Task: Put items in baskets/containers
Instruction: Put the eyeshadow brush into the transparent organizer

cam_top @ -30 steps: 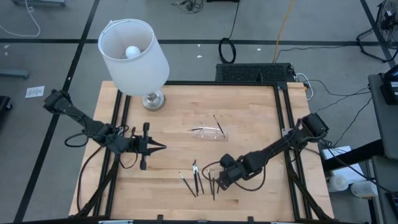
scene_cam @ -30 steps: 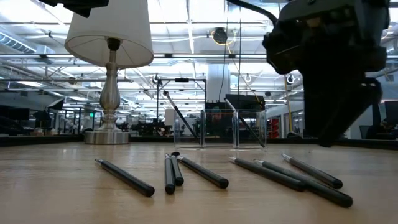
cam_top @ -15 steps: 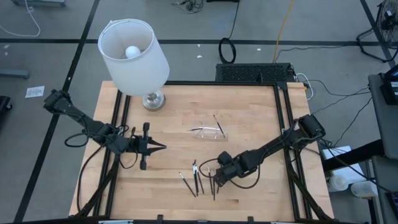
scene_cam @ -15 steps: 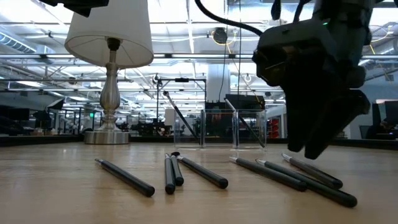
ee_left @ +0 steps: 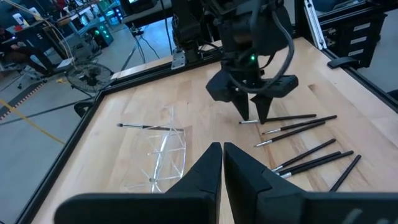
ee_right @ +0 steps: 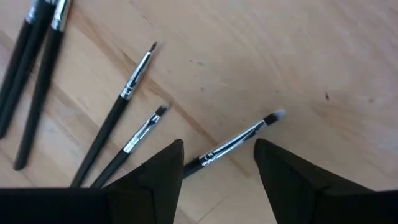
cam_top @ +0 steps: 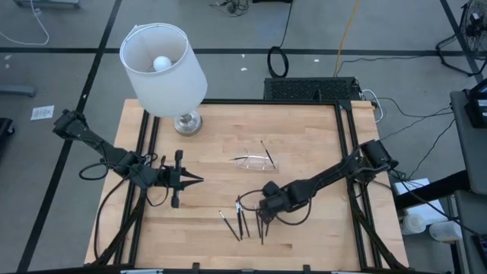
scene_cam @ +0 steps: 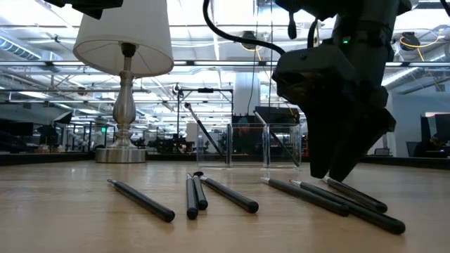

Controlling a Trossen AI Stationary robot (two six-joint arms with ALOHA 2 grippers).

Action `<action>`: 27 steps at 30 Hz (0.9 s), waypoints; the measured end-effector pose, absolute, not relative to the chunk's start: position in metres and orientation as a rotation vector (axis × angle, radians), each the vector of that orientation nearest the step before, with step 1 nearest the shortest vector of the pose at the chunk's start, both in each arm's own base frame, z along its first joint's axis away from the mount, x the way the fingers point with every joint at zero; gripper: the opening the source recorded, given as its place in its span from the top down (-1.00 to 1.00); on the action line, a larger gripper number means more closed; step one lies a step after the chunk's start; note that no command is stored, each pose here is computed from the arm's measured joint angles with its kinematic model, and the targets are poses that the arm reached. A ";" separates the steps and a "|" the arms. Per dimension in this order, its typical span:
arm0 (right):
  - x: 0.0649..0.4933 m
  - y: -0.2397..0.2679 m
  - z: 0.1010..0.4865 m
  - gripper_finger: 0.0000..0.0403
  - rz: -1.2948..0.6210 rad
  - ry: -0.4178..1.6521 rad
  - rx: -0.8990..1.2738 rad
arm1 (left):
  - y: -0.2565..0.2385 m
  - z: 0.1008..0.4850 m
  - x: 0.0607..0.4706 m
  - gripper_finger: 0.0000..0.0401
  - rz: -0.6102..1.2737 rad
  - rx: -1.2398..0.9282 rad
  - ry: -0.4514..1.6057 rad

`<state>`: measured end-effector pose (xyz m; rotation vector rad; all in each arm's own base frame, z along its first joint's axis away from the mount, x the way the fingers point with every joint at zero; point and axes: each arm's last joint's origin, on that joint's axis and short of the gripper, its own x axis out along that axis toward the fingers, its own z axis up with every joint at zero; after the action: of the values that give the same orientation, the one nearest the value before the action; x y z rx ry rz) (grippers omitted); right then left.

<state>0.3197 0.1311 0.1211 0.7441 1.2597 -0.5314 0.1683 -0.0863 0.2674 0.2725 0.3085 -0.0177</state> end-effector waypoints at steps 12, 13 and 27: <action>0.313 0.129 0.114 0.59 -0.530 1.359 0.675 | -0.086 0.268 0.168 0.87 -0.018 0.271 0.308; 0.313 0.129 0.114 0.67 -0.528 1.362 0.668 | -0.086 0.268 0.168 0.87 -0.017 0.270 0.308; 0.317 0.127 0.125 0.95 -0.403 1.315 0.598 | -0.086 0.268 0.168 0.87 -0.017 0.268 0.308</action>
<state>0.3172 0.1273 0.1248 0.5980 1.3149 -0.4034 0.1682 -0.0863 0.2675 0.2679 0.3079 -0.0175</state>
